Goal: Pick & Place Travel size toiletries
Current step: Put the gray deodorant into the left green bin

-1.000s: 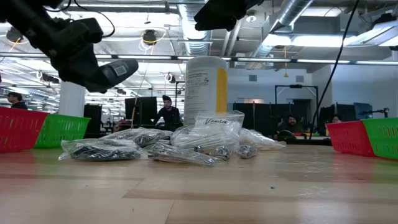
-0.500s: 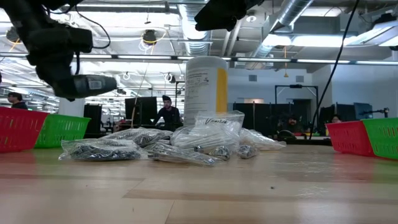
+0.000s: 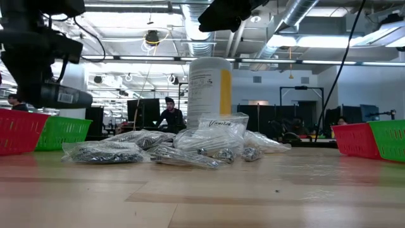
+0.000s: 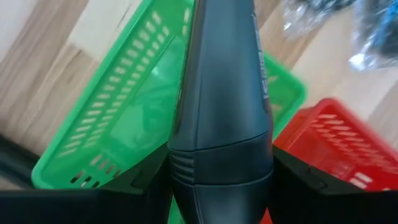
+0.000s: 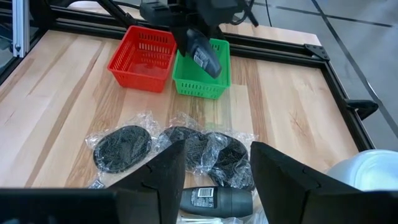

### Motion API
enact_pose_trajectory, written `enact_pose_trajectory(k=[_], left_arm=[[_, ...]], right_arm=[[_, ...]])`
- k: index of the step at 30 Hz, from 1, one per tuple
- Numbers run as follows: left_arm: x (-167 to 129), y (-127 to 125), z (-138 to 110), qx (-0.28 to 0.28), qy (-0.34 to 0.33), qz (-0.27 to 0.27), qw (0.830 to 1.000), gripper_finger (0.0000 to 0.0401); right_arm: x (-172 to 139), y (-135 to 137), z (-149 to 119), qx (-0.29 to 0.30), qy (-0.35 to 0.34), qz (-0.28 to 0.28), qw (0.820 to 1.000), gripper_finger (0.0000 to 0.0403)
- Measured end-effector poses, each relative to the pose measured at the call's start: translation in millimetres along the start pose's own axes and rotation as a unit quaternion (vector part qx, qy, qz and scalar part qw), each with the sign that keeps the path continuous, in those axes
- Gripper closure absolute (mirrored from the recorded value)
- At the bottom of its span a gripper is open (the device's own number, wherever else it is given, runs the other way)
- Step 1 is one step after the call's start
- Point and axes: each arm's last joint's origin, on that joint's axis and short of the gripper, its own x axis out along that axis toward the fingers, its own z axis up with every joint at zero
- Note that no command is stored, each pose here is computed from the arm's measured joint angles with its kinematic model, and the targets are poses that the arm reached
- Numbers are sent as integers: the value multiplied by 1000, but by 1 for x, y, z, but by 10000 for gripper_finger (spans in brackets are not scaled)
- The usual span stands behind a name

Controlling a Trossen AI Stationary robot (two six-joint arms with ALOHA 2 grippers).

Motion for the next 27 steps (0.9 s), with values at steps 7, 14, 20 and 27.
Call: enact_pose_trajectory(k=[7,14,20,27], left_arm=[[13,-5,2,8,58,43,997,216],[27,-12,6,12,99,63,993,216],[30,-15,8,13,97,62,993,199],[30,-15,9,24,94,59,994,175]], right_arm=[[0,0,0,0,0,0,1000,233],[0,0,0,0,1,1,1000,237],[0,0,-1,-2,3,1,1000,237],[0,0,-1,-3,6,1,1000,238]])
